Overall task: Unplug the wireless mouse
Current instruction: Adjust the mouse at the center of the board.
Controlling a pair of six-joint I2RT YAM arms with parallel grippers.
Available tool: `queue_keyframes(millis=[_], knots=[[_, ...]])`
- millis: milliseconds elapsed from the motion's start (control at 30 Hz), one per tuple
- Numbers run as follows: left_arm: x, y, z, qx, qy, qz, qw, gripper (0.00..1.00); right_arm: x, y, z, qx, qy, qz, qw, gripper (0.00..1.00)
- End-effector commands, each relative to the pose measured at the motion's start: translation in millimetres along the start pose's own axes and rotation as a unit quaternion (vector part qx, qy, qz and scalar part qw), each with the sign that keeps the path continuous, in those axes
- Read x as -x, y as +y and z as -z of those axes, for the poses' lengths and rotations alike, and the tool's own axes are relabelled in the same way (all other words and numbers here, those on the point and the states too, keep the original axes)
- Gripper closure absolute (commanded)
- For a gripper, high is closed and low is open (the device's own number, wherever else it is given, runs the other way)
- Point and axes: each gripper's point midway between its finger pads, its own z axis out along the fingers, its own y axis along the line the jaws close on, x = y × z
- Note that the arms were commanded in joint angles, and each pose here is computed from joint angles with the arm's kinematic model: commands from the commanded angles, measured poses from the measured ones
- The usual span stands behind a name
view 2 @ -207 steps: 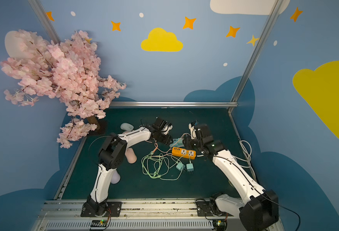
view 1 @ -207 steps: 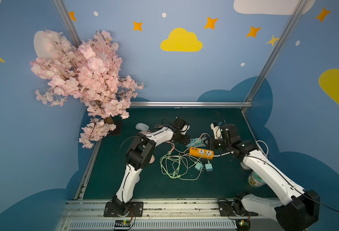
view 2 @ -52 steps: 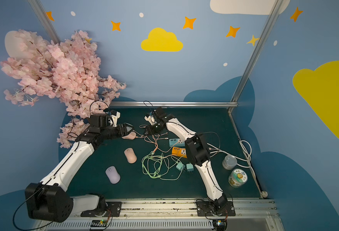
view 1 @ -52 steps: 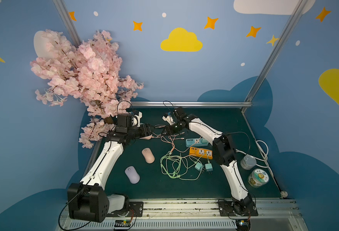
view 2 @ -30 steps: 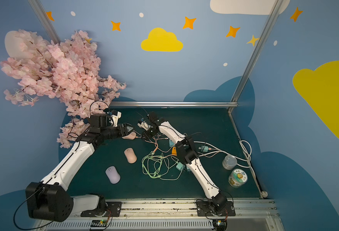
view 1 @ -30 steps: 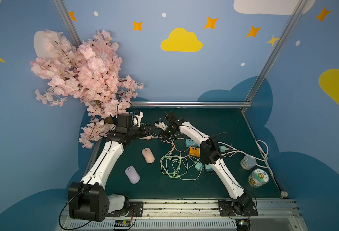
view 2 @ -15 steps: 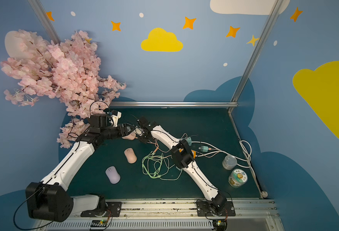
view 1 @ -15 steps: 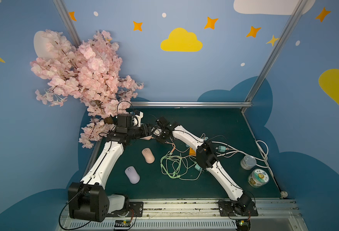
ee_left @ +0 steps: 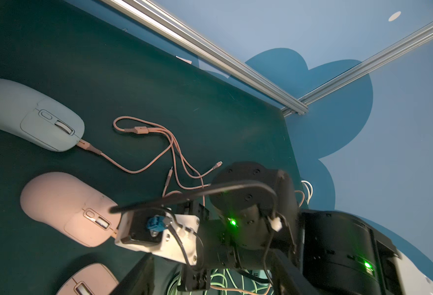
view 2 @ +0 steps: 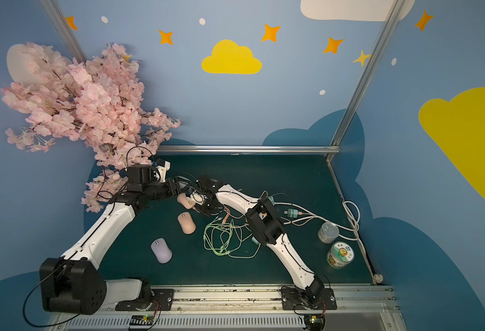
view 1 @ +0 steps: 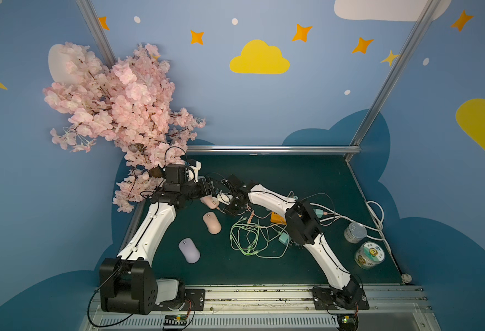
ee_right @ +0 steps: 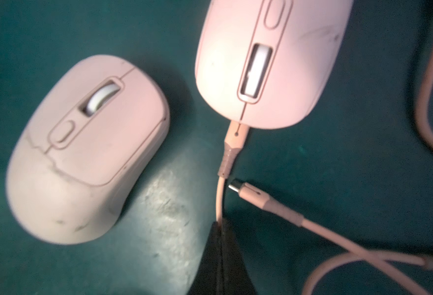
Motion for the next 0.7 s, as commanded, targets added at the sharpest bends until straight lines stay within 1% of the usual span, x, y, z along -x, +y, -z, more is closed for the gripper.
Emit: queue_keyframes(millis=[0, 133, 233, 333, 400, 467, 567, 667], knots=[[10.5, -5.0, -7.5, -0.024, -0.008, 0.024, 0.999, 0.29, 20.6, 18.8, 31.5, 0.039, -0.055, -0.020, 0.997, 1.00], [32.1, -13.1, -16.8, -0.048, -0.026, 0.043, 0.998, 0.29, 21.6, 21.9, 45.7, 0.061, -0.081, -0.042, 0.994, 1.00], [46.9, -11.1, -26.5, -0.041, -0.028, 0.036, 0.998, 0.29, 22.0, 18.7, 56.0, 0.077, -0.100, -0.062, 0.990, 1.00], [54.3, -6.9, -34.7, -0.031, -0.019, 0.023, 0.999, 0.30, 25.3, 14.1, 69.0, 0.093, -0.121, -0.084, 0.985, 1.00], [53.2, -1.6, -40.3, -0.024, -0.010, 0.011, 1.000, 0.30, 25.4, 12.0, 75.0, 0.097, -0.128, -0.090, 0.983, 1.00], [47.9, 11.1, -47.4, -0.009, -0.001, 0.007, 1.000, 0.30, 25.0, 9.4, 79.3, 0.093, -0.132, -0.091, 0.983, 1.00], [38.0, 27.6, -56.1, 0.001, 0.005, 0.017, 1.000, 0.30, 25.2, 5.9, 83.5, 0.092, -0.137, -0.096, 0.982, 1.00], [30.3, 33.9, -60.7, -0.002, 0.011, 0.021, 1.000, 0.30, 27.7, 3.8, 87.4, 0.102, -0.145, -0.105, 0.979, 1.00]])
